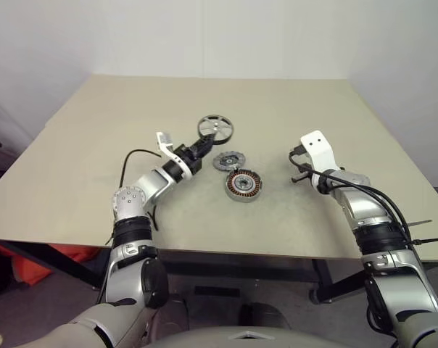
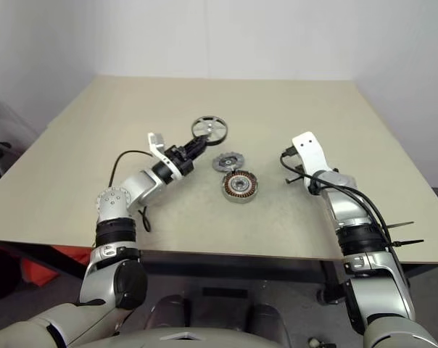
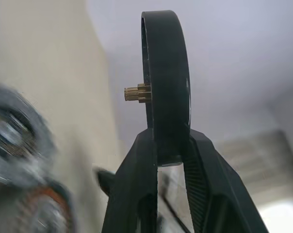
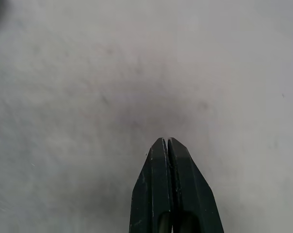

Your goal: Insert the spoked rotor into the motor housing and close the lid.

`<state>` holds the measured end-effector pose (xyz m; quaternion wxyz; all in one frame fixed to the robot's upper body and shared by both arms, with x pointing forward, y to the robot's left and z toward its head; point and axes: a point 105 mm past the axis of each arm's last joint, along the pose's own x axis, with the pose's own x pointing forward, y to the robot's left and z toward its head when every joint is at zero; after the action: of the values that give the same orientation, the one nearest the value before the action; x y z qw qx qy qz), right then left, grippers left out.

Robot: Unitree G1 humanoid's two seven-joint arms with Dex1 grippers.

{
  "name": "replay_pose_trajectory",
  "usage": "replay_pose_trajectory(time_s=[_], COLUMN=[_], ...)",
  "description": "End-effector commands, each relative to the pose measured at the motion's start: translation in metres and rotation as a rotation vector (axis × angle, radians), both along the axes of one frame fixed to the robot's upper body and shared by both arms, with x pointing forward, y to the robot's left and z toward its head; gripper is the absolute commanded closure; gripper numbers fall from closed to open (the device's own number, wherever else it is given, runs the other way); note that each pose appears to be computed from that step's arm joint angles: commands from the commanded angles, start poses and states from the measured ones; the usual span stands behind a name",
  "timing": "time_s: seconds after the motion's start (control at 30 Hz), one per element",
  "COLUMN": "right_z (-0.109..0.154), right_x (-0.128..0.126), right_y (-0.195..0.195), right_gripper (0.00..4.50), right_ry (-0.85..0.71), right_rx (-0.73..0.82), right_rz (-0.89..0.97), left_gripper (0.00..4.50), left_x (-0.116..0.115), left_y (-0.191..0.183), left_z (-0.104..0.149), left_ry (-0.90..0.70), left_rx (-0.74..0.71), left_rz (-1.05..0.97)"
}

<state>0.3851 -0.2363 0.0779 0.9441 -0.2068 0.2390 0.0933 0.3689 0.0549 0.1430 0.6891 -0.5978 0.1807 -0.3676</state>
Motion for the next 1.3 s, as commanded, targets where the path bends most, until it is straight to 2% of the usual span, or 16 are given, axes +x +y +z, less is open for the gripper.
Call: replay_pose_trajectory(time_s=[0.03,0.23,0.63,1.3], right_z=[0.015,0.019,0.021,0.023], right_x=[0.001,-0.003,-0.009,-0.003], right_y=[-0.004,-0.005,-0.002,0.003], right_gripper=[4.5,4.5,4.5,4.5], right_ry=[-0.053,-0.068,-0.084,-0.093], right_rx=[-0.014,-0.01,0.003,0.004], right_rz=[-0.009,-0.018,-0.016,-0.005], left_gripper=[4.02,4.02,4.02,4.02], left_x=[-0.013,-0.023,-0.033,-0.03], left_y=[-0.02,-0.041,-0.063,-0.054], left_z=[0.002,-0.019,-0.049,-0.063], left_ry=[0.005,0.077,0.138,0.17], left_rx=[0.003,0.04,0.118,0.146], left_rz=[-0.123,-0.235,-0.312,-0.259])
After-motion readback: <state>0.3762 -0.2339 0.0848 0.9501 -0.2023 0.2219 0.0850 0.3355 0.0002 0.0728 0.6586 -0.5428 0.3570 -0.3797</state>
